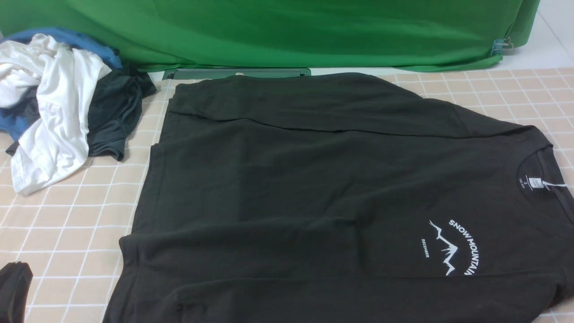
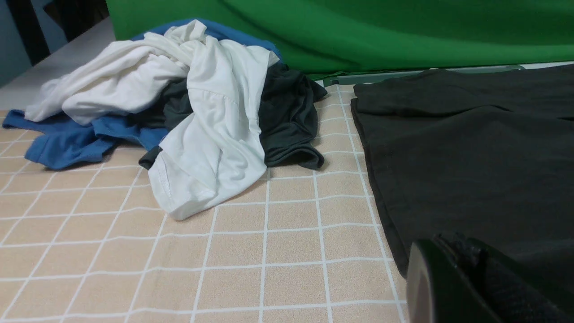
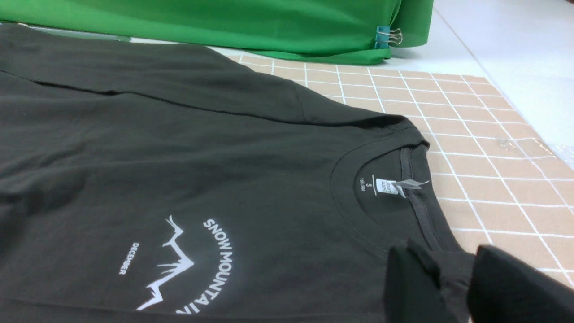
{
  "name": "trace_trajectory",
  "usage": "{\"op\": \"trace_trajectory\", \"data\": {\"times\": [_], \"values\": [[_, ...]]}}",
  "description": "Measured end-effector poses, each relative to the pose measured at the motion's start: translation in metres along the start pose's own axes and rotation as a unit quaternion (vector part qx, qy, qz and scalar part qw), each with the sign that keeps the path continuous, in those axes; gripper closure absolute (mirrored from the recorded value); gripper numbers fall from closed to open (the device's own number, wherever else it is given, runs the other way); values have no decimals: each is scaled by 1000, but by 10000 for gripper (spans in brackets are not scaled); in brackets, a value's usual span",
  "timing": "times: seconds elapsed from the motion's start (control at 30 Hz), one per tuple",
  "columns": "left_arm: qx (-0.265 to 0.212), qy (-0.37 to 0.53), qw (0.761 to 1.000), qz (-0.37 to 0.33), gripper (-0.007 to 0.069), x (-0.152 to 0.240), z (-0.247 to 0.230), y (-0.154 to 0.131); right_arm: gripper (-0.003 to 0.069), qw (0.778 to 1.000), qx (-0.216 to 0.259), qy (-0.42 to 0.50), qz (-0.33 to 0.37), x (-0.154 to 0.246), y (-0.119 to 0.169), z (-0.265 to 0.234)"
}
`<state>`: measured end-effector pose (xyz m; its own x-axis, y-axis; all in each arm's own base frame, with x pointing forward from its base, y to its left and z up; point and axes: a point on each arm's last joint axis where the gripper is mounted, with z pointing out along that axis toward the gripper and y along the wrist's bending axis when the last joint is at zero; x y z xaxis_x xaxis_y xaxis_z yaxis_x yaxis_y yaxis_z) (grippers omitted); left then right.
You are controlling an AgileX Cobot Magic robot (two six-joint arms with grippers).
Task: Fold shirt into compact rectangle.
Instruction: 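Grasp the left edge of the dark T-shirt lying flat on the table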
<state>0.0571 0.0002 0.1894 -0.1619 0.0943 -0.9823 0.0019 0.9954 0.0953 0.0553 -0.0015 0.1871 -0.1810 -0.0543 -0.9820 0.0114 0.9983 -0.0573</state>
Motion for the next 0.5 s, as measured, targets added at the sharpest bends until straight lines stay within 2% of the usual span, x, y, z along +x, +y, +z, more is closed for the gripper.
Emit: {"op": "trace_trajectory", "data": {"times": [0.5], "values": [[-1, -9, 1000, -3, 603, -2, 0, 0, 419, 1000, 0, 0, 0, 0, 0, 0]]}}
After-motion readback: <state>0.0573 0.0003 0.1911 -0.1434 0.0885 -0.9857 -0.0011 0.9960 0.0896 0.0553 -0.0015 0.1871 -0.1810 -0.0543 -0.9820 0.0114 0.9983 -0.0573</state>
